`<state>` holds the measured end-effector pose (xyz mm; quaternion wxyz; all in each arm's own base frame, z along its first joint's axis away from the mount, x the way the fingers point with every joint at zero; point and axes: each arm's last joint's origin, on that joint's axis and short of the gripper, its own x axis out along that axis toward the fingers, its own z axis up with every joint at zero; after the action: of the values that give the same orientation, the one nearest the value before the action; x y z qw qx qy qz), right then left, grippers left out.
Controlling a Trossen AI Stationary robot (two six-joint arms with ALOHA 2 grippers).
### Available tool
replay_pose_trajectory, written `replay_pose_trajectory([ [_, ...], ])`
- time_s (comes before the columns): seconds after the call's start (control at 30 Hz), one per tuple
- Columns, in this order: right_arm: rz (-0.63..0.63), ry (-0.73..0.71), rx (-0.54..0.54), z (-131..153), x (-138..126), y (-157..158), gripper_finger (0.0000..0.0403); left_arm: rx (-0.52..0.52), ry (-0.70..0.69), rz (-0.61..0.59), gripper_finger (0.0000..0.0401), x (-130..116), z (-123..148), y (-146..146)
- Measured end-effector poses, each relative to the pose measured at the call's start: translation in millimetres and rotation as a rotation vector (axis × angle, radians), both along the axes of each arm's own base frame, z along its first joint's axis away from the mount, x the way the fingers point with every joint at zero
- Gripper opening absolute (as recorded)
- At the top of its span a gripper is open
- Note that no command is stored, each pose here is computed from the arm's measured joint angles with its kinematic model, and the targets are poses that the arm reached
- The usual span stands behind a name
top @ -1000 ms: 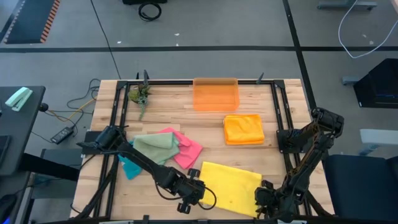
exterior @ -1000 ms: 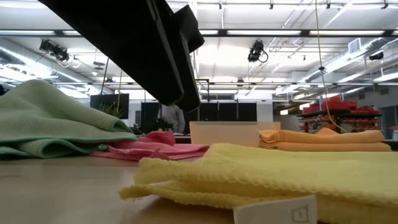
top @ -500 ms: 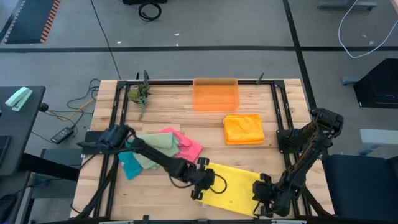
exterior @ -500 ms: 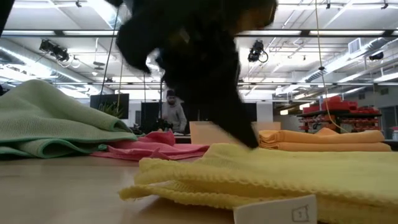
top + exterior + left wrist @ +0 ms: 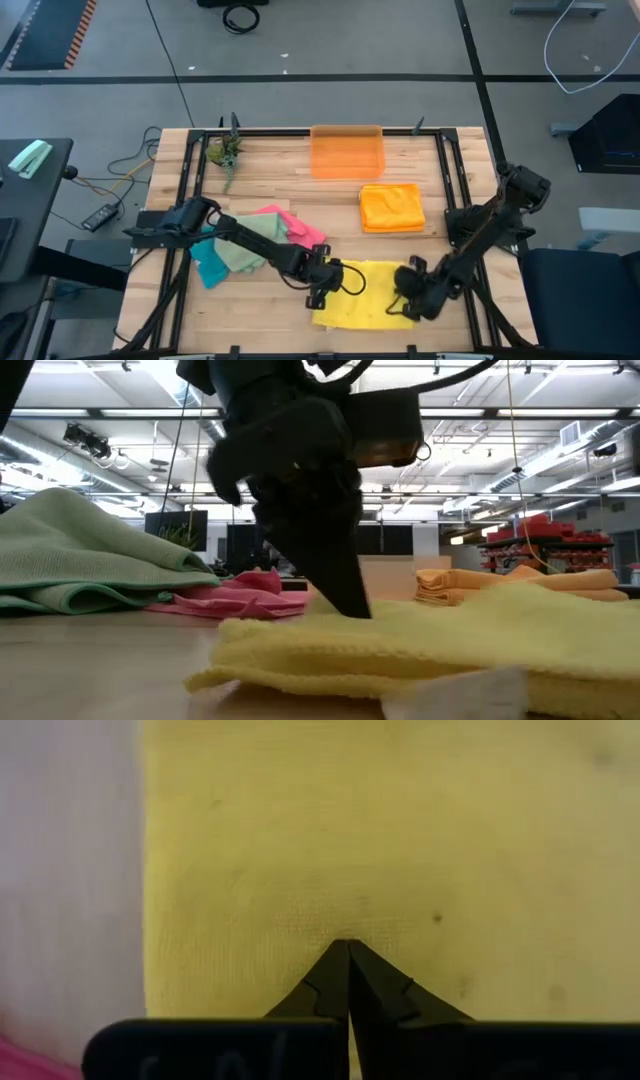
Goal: Fold microfiber towels
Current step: Fold the yellow microfiber cloth
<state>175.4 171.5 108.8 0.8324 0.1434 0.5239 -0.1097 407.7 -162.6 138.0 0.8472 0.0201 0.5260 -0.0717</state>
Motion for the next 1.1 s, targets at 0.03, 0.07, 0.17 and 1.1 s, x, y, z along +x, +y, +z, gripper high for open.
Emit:
replay_pose_trajectory([
  [0.03,0.001,0.022,-0.035,2.5,1.3,-7.8,0.0001,-0.031,0.009,-0.016,0.0009,-1.0,2.8,-3.8],
  [0.07,-0.005,0.049,-0.079,5.7,2.1,-16.5,0.0001,-0.062,0.013,-0.035,0.0007,-1.9,6.1,-8.0],
  [0.17,-0.021,0.115,-0.182,22.6,2.9,-39.6,0.0001,-0.129,-0.026,-0.116,0.0005,-2.7,28.2,-21.6],
  [1.1,0.059,-0.294,0.091,-10.3,59.9,83.6,0.0000,-0.049,0.002,-0.070,0.0009,-1.6,-1.4,-23.8],
])
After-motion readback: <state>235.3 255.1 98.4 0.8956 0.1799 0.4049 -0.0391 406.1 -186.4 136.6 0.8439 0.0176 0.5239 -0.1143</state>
